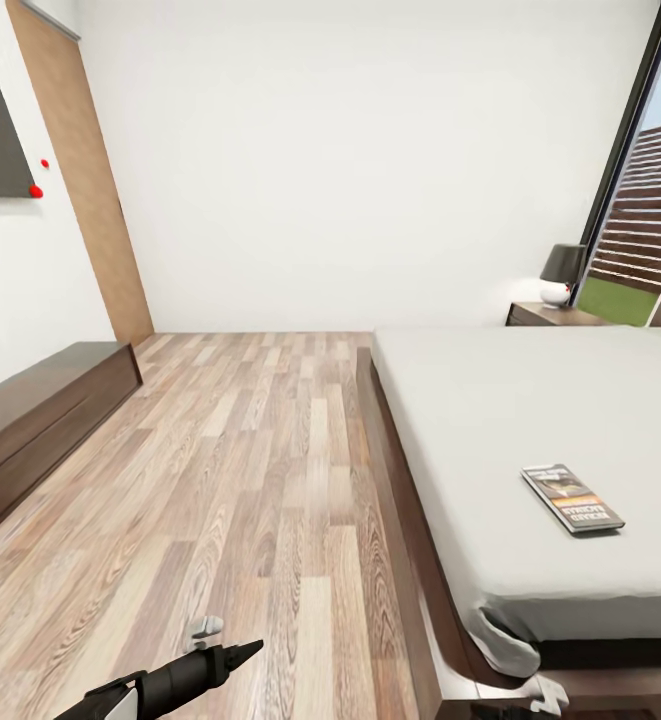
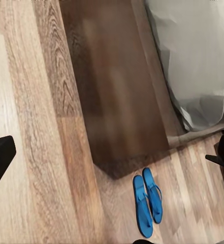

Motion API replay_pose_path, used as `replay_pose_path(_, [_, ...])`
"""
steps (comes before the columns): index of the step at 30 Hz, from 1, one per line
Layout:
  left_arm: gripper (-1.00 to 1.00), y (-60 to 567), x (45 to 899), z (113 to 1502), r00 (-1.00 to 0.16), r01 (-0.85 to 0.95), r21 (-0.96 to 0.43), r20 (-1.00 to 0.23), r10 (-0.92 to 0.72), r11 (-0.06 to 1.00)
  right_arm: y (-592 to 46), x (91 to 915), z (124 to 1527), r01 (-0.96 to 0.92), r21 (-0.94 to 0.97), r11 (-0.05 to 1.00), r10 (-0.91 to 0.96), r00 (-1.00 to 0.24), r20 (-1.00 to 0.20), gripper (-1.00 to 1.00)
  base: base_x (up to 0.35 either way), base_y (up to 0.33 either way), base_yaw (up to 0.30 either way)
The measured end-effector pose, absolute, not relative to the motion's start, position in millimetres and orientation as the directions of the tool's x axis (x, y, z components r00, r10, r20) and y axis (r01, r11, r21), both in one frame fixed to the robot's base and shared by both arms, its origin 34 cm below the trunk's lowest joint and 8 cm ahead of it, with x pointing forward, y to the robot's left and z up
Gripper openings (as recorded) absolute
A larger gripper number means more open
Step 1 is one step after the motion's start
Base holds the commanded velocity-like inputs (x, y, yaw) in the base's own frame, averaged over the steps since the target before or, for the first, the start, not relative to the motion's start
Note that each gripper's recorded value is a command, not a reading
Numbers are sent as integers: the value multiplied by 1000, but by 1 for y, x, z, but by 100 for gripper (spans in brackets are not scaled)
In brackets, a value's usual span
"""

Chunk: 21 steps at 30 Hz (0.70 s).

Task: In the bedroom, move the book from the bed onto either nightstand, and place the two sandals side by side next to the bed.

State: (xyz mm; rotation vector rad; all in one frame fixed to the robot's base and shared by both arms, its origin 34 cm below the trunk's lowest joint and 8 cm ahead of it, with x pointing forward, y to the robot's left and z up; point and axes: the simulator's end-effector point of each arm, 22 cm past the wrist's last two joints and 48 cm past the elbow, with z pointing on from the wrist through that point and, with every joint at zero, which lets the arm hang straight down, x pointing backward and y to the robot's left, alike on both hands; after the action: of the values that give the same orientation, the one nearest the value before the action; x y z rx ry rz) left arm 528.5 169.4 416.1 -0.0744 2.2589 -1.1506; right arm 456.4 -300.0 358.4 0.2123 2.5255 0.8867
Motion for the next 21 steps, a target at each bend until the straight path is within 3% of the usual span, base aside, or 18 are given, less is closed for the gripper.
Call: replay_pose_path(21, [100, 164, 541, 444, -826, 157, -715, -474, -306, 682, -298, 464, 402, -3, 624, 781, 285, -888, -360, 100, 0, 0, 0])
